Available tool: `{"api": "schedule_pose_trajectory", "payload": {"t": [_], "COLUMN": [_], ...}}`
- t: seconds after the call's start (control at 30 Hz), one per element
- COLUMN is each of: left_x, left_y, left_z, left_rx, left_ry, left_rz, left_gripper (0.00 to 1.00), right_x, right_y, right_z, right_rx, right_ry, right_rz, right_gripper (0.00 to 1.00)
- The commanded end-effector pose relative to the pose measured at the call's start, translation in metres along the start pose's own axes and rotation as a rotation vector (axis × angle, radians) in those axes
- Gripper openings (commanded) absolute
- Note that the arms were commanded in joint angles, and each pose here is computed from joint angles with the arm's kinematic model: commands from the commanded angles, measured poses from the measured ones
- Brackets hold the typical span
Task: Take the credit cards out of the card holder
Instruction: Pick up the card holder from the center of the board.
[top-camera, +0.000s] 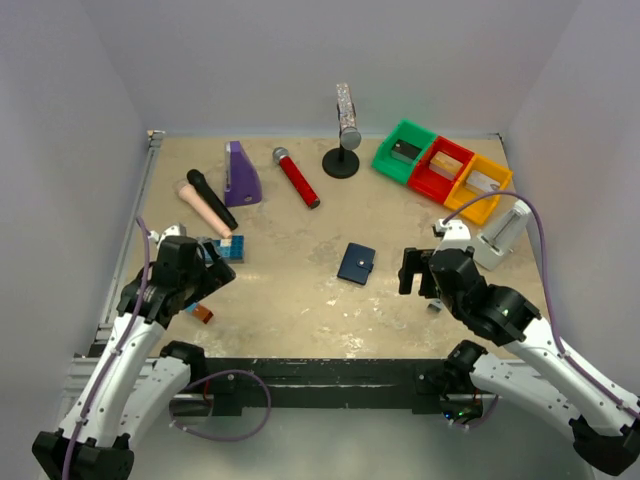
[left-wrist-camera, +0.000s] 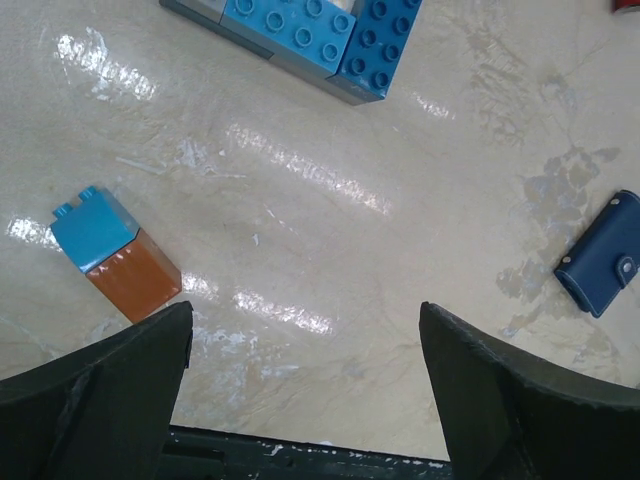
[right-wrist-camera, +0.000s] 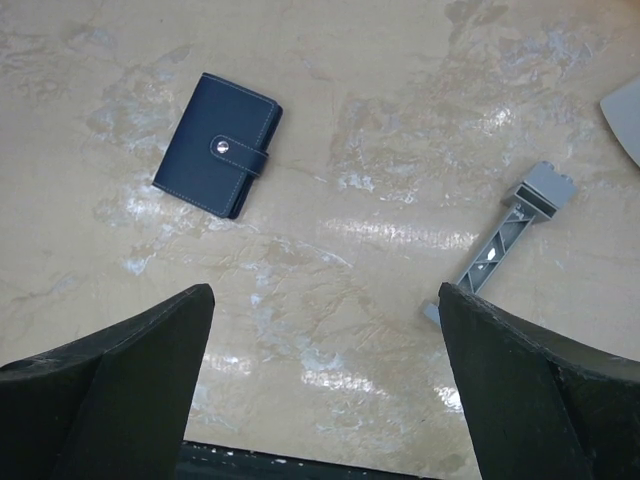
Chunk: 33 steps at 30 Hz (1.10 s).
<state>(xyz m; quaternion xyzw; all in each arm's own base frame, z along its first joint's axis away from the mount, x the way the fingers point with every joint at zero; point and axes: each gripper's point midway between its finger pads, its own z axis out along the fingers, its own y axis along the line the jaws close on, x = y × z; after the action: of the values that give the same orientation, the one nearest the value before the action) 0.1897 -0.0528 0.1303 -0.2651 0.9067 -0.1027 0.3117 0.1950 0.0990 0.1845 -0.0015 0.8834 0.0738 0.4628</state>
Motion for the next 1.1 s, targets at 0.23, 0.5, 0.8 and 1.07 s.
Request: {"api": "schedule_pose_trajectory", "payload": {"t": [0.23, 0.5, 0.8, 1.07], "left_x": [-0.015, -0.007, 0.021, 0.044], "left_y": [-0.026, -0.054, -0.087, -0.109], "left_z": [-0.020, -0.030, -0.027, 0.005], "left_rx": [0.201, 0.411, 0.495, 0.489], "left_ry": [-0.118, -0.130, -0.056, 0.051], "left_rz": [0.105, 0.165, 0.239, 0.255], "left_gripper": [1.00, 1.00, 0.84, 0.86], "right_x": [0.006, 0.011, 0.018, 0.028], "right_y": [0.007, 0.011, 0.031, 0.063], "right_z": [-0.009, -0.004, 0.030, 0.077], "right_rx": [-0.081, -0.081, -0.031, -0.121], "right_ry": [0.016, 0.047, 0.190, 0.311], "right_rz": [-0.019, -0.016, 0.063, 0.192], "right_gripper": [0.98, 0.95, 0.93, 0.88]}}
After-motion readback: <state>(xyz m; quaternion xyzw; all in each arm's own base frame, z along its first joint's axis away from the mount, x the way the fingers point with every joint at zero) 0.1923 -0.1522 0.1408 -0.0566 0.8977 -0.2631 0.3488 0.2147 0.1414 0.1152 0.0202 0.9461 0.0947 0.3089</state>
